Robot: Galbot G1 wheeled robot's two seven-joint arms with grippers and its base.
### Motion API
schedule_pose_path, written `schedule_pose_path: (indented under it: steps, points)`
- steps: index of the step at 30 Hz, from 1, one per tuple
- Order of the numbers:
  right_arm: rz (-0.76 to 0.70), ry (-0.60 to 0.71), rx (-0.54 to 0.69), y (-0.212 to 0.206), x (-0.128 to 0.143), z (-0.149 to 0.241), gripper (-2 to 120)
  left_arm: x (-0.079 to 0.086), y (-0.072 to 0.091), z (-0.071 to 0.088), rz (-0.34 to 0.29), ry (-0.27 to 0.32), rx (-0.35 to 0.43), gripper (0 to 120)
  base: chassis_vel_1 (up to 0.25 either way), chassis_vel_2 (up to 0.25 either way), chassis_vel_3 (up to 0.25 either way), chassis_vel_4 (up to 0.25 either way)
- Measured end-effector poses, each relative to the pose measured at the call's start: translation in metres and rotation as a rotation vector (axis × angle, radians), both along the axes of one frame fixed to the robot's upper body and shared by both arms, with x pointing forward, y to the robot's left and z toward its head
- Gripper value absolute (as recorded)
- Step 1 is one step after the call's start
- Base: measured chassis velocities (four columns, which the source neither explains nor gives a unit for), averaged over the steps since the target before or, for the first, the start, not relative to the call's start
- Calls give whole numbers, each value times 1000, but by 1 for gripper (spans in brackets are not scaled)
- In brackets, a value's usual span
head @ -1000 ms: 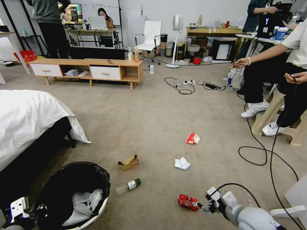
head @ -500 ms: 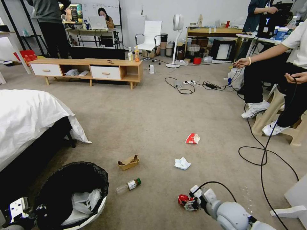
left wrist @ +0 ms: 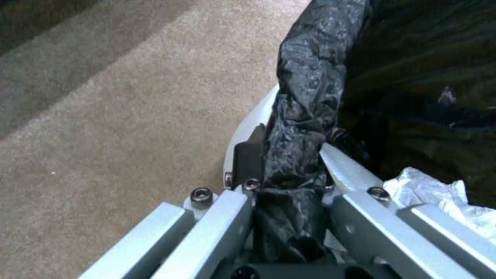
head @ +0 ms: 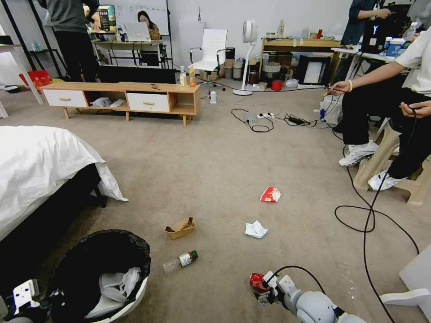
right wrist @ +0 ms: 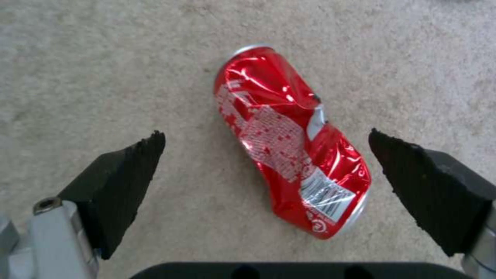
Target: Pick up the trash bin and place the garbage on the floor into it.
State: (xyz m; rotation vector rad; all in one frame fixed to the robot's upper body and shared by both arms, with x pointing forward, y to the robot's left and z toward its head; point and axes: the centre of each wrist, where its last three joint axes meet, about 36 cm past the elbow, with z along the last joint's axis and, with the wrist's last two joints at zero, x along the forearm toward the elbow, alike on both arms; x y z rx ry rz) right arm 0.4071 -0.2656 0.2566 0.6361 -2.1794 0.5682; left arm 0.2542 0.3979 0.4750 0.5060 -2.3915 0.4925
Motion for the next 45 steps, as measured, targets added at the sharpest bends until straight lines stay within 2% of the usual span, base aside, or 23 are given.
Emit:
schedule_pose_path:
  steps: [32,35,36,38,39,41,45]
  points:
    - [0,-45,-64,-11,25,-56,99,-3,2,-9,10,27,0,1,0,0,0,0]
    - [3,-56,-65,-11,26,-62,87,-4,2,-11,12,31,1,1,0,0,0,0]
    - [3,-56,-65,-11,26,-62,87,-4,2,-11,12,31,1,1,0,0,0,0]
    - [7,-63,-62,-10,27,-66,77,-3,3,-11,12,32,1,1,0,0,0,0]
    - [7,-63,-62,-10,27,-66,77,-3,3,-11,12,32,1,1,0,0,0,0]
    - [13,-73,-58,-8,28,-69,65,-2,3,-11,12,31,2,1,0,0,0,0]
    - [19,-74,-54,-7,29,-71,57,-2,4,-12,13,32,1,1,0,0,0,0]
